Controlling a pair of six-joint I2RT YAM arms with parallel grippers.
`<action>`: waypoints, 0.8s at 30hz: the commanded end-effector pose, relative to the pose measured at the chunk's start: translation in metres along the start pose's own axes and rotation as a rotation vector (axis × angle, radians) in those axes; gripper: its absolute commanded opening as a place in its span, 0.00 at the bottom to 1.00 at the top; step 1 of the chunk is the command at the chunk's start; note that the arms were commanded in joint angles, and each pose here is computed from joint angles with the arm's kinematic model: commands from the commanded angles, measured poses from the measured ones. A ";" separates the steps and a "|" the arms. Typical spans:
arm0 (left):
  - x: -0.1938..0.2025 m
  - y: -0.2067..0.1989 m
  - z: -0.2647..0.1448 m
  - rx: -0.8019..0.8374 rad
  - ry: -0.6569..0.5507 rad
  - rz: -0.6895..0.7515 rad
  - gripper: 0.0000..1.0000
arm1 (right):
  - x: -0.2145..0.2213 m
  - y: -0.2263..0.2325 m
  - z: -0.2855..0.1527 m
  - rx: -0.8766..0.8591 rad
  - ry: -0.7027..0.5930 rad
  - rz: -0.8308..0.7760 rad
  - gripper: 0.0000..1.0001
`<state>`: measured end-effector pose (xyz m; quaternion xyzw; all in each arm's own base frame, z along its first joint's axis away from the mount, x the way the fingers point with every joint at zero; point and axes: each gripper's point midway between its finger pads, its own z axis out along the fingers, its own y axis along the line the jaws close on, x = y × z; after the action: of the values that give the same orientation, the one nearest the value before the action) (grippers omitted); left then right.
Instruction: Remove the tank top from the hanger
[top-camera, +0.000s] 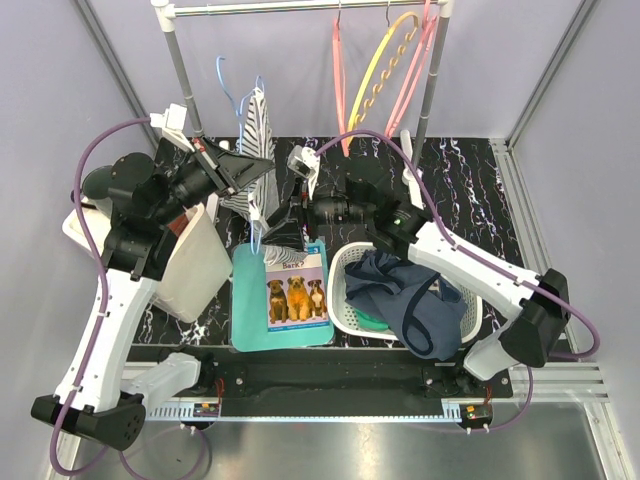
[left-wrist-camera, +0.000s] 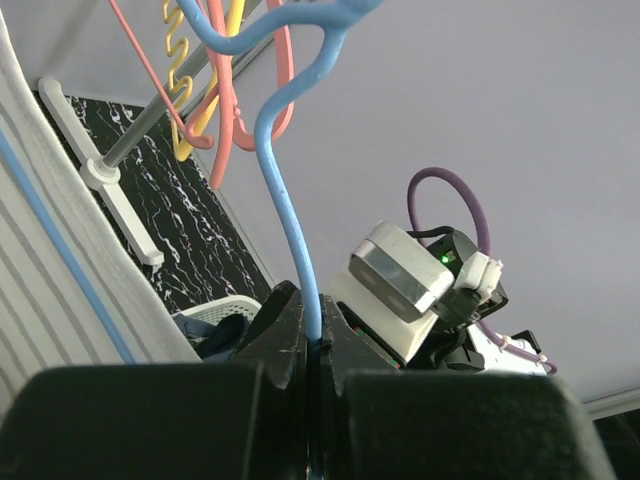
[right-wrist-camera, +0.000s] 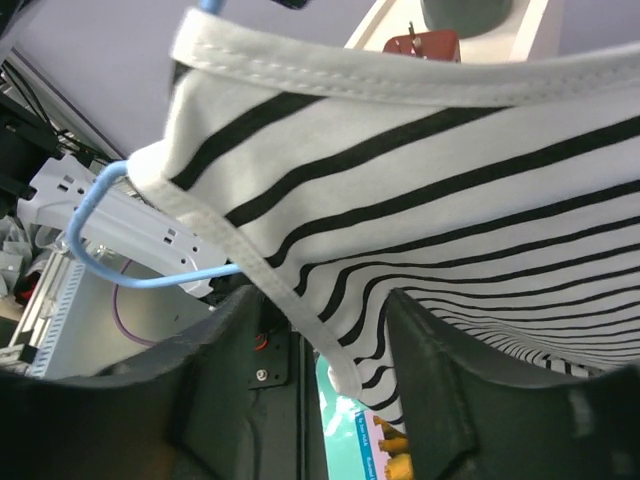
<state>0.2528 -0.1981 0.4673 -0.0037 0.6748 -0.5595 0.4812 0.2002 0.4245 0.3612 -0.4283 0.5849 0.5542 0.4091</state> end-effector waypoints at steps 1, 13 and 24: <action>-0.006 -0.031 -0.011 0.106 -0.025 0.065 0.00 | -0.032 0.001 0.003 0.029 -0.090 -0.055 0.53; -0.033 0.007 -0.005 -0.087 -0.148 0.213 0.00 | -0.031 0.023 -0.014 0.035 -0.087 -0.010 0.00; -0.095 0.041 0.009 -0.163 -0.502 0.300 0.00 | 0.012 0.061 -0.024 -0.019 -0.023 0.079 0.00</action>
<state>0.3110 -0.1617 0.4437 -0.0513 0.6650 -0.4311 0.6077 0.1562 0.4034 0.3774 -0.4024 0.5879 0.5685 0.4113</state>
